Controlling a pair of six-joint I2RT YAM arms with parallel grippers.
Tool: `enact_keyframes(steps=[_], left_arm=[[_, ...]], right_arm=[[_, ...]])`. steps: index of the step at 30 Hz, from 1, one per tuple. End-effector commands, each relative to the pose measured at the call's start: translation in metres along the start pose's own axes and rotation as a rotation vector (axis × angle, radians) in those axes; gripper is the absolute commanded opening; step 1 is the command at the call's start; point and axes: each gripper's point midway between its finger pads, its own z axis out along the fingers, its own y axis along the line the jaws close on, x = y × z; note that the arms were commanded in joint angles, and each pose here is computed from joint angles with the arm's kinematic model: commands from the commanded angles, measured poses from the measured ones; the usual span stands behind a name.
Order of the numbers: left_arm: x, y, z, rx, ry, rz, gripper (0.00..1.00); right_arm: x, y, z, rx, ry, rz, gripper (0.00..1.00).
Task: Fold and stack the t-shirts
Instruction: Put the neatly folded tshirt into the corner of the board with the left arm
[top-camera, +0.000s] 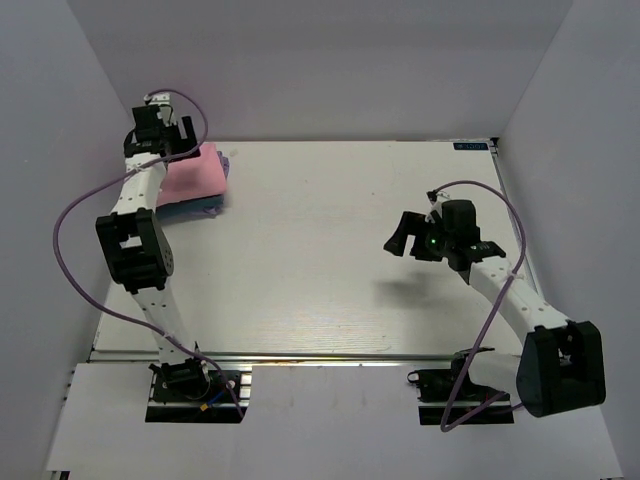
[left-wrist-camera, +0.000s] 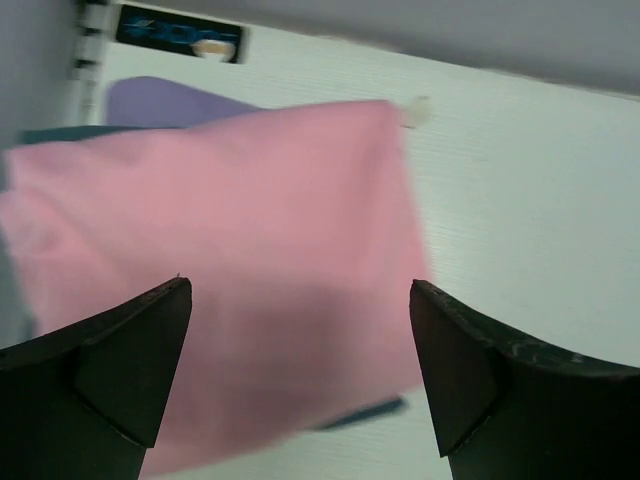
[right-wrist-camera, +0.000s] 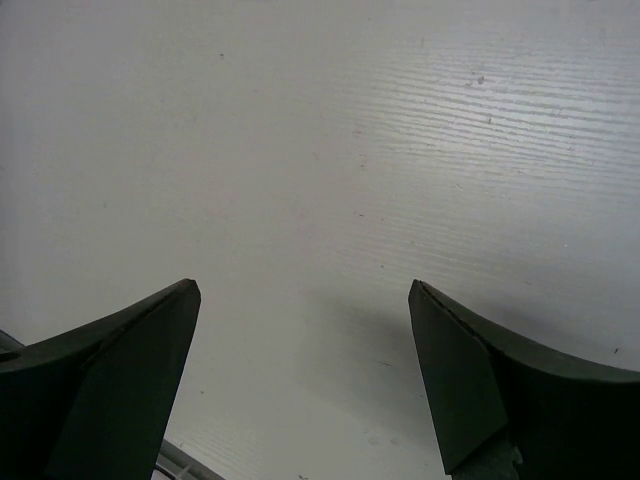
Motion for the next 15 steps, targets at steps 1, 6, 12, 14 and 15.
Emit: enact_keyframes(steps=[1, 6, 12, 14, 15], left_arm=[[-0.061, -0.097, -0.080, 0.248, -0.163, -0.067, 1.00], [0.020, -0.191, -0.128, 0.363, -0.110, -0.080, 1.00], [0.123, -0.231, -0.185, 0.367, -0.007, 0.014, 1.00], [0.162, -0.229, -0.192, 0.319, 0.072, 0.022, 1.00], [0.170, -0.227, -0.194, 0.302, 0.085, 0.024, 1.00]], right_arm=[[-0.014, 0.013, -0.014, -0.053, -0.096, -0.013, 0.91], [0.001, 0.005, -0.025, -0.009, -0.096, 0.005, 0.91], [0.012, -0.013, -0.046, 0.092, -0.146, -0.002, 0.91], [0.016, -0.015, -0.051, 0.098, -0.161, -0.004, 0.91], [0.017, -0.015, -0.051, 0.100, -0.162, -0.004, 0.91]])
